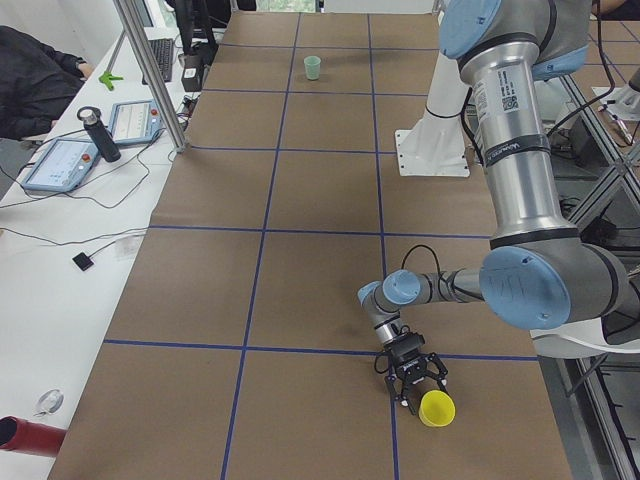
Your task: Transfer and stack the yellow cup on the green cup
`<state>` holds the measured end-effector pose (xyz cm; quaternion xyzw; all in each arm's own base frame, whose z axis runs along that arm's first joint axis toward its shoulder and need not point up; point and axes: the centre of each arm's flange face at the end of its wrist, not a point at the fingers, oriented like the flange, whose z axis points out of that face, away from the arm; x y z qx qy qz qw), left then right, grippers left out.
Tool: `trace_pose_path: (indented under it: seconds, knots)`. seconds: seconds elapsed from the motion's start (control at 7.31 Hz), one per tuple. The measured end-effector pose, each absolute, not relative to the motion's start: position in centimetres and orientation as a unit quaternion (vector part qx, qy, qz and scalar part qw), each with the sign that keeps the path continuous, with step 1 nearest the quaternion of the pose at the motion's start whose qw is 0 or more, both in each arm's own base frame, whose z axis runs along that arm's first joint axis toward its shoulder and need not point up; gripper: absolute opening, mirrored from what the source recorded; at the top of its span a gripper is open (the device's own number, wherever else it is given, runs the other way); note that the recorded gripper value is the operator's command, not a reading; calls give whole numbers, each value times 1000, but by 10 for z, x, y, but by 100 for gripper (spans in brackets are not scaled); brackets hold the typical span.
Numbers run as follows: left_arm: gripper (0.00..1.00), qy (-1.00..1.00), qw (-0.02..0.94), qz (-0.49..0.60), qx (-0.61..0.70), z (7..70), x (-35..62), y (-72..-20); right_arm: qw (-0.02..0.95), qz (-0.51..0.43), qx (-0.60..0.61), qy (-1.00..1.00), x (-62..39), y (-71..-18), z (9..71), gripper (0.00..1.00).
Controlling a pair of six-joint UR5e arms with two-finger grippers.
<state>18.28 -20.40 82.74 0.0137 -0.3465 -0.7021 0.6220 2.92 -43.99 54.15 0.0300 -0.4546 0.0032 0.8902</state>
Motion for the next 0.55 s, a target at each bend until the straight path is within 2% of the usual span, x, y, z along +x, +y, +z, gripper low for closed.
trace_pose_path:
  seconds: [0.41, 0.55]
  knots:
    - [100, -357, 621, -697, 14, 837, 181, -199, 890, 3, 30, -455, 29, -440, 541, 100]
    - [91, -360, 621, -696, 13, 840, 181, -197, 890, 3, 31, -455, 29, -440, 541, 100]
